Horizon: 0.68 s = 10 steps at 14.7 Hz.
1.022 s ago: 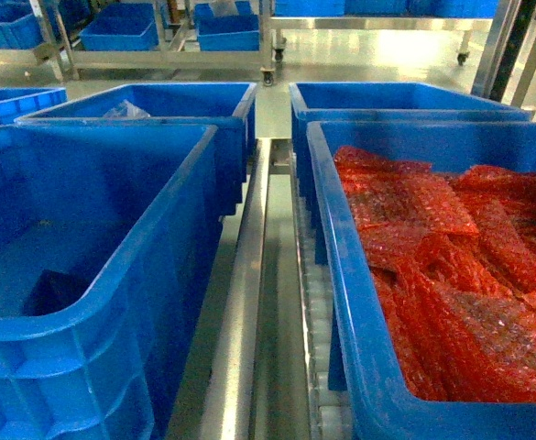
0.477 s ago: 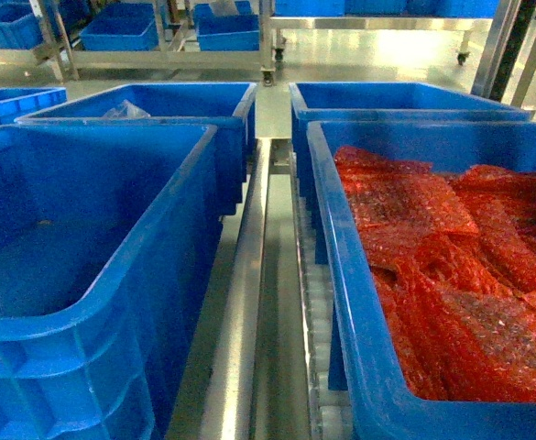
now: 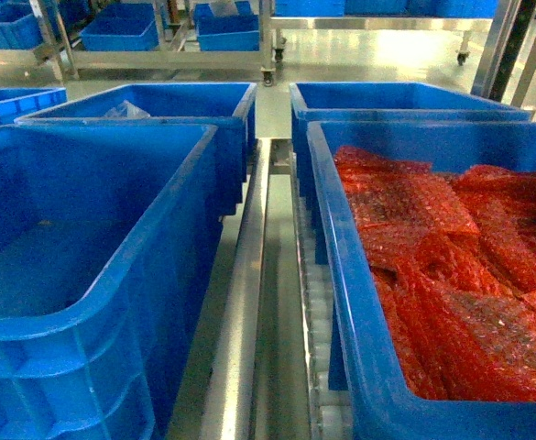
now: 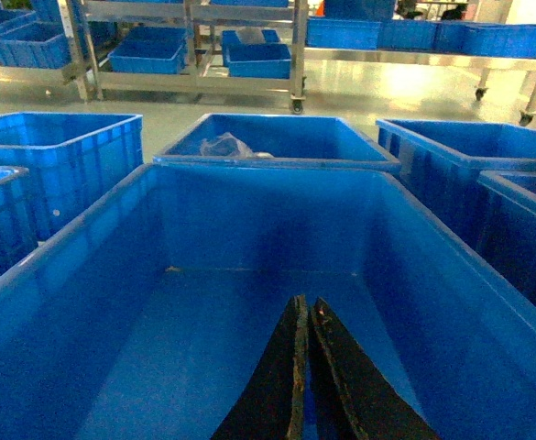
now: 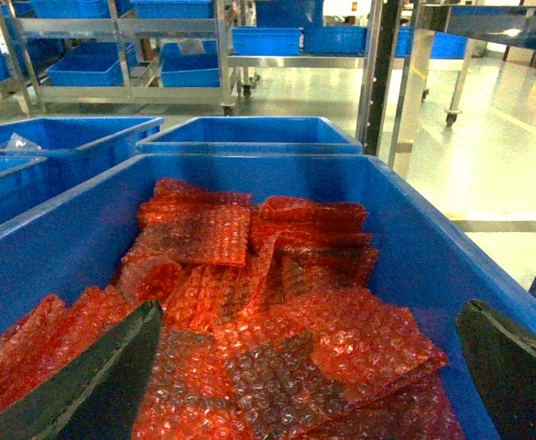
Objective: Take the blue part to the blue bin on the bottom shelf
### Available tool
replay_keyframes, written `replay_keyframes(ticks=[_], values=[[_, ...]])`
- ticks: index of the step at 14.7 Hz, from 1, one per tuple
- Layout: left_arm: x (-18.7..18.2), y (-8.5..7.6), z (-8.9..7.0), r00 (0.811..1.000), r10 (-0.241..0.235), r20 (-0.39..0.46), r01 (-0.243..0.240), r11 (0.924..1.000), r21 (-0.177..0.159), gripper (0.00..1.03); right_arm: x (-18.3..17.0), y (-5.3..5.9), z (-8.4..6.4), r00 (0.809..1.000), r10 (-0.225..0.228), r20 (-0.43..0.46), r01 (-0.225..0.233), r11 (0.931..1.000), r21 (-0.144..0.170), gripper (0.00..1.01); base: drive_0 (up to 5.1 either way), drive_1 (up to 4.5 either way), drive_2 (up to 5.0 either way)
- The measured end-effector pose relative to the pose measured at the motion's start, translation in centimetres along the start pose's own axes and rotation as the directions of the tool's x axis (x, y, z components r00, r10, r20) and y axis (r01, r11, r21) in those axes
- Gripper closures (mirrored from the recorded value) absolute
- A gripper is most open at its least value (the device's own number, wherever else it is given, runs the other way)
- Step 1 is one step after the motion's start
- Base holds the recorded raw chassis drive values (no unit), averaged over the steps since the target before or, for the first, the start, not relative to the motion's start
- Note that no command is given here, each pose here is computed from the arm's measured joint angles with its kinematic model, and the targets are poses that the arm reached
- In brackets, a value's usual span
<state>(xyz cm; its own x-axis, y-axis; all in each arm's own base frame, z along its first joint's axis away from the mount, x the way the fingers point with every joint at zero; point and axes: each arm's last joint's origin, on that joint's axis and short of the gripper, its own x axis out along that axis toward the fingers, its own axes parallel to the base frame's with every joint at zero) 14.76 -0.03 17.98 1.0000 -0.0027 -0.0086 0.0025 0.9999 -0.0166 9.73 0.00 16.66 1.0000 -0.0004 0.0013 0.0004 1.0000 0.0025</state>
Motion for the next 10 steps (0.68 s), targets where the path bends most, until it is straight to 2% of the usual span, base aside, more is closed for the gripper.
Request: replay_keyframes(ticks=[5,10], values=[[-1.5,0.0,-1.3,1.000,0.001,0.003,-0.001,1.0000,0.000,1.01,0.0,0.0,0.0,1.000,0.000,0.000,0.000,1.0000,0.000,0.03,0.0,0.00,0.0],[-2.6,0.0,-1.0,1.000,0.001,0.018,-0.001,1.0000,0.000,1.01,0.0,0.0,0.0,1.000,0.000,0.000,0.000,1.0000,0.000,0.03,0.0,0.00,0.0]])
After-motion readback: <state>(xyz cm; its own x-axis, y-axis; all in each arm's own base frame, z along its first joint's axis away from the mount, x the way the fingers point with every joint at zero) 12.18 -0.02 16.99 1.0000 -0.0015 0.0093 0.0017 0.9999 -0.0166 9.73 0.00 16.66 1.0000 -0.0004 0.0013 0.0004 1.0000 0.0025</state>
